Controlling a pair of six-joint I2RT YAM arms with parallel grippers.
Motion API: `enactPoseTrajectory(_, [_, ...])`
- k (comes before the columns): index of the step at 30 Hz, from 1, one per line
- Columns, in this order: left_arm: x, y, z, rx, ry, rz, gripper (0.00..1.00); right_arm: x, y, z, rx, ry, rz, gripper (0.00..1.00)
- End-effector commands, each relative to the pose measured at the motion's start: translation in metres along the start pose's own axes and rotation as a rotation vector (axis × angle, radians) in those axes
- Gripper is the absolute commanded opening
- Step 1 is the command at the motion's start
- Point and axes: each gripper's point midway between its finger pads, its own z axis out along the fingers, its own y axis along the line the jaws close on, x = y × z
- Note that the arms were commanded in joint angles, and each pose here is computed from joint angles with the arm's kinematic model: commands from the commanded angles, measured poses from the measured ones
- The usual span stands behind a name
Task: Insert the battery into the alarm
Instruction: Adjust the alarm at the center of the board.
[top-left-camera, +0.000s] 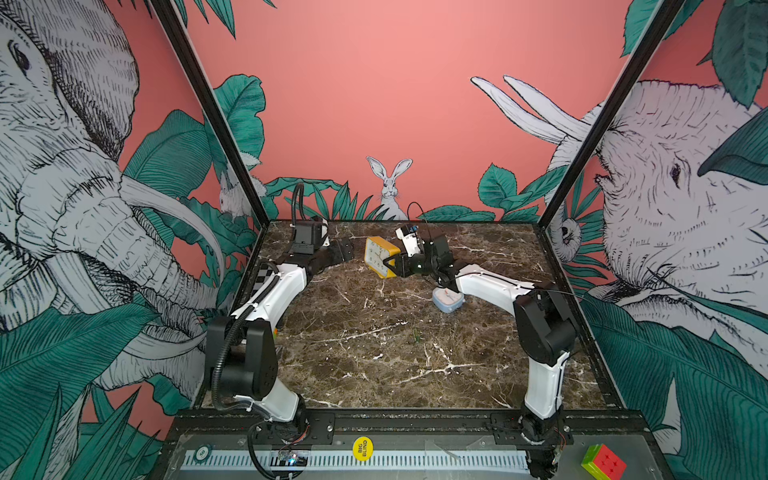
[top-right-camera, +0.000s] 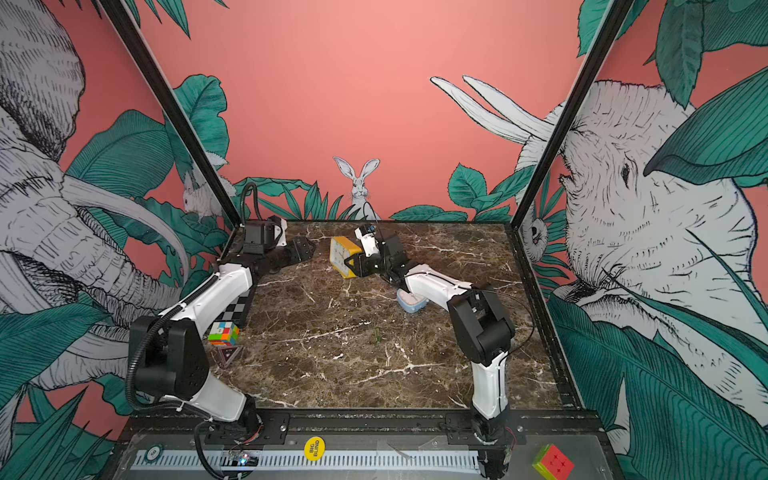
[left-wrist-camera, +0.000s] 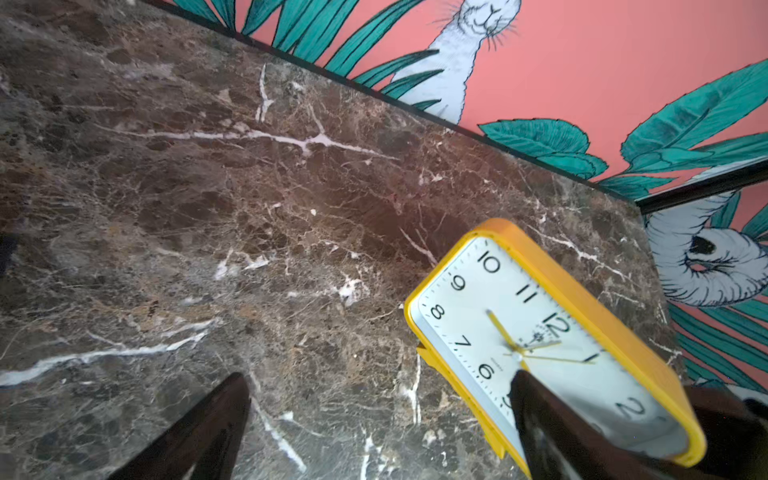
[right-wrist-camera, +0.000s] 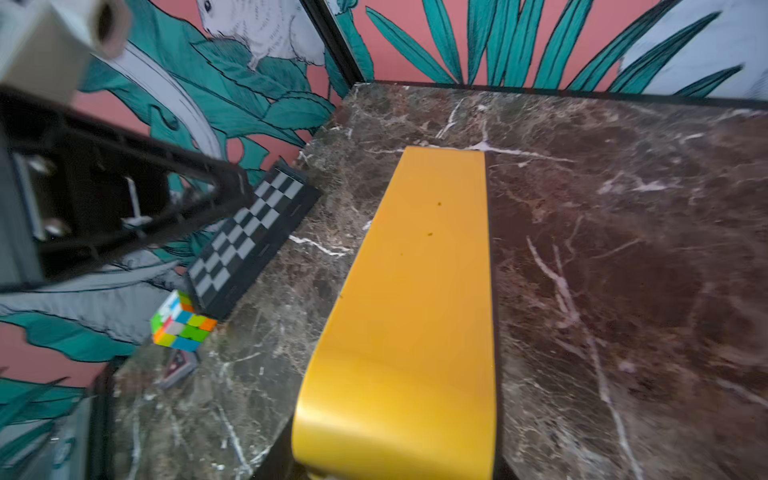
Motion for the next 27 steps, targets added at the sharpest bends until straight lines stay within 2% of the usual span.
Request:
enactPoseTrajectory(1, [0.005,-0.007,-0.008,0.083,0.007,0.080,0.99,0.007,0.027,0.009,-0.182,0.090,0.138,0.14])
enactPoseTrajectory(6, [0.018,-0.002,-0.011,0.097,0.028,0.115,0.99,0.018,0.027,0.017,-0.249,0.158,0.234,0.13])
enactPoseTrajectory(13, [0.031,0.012,-0.017,0.134,0.035,0.044,0.99,0.018,0.017,0.029,-0.366,0.179,0.421,0.13])
enactPoseTrajectory(17, [0.040,0.016,-0.014,0.131,0.068,0.042,0.99,0.023,0.007,0.038,-0.372,0.209,0.503,0.14])
enactPoseTrajectory(19, [0.044,0.018,-0.009,0.129,0.087,0.037,0.99,0.027,-0.002,0.041,-0.341,0.226,0.533,0.18])
enactPoseTrajectory(25, [0.051,0.020,-0.001,0.138,0.114,0.002,0.99,0.038,-0.031,0.046,-0.236,0.264,0.633,0.43])
enactPoseTrajectory(27, [0.050,0.021,0.001,0.141,0.105,-0.019,0.99,0.043,-0.039,0.051,-0.221,0.288,0.671,0.45])
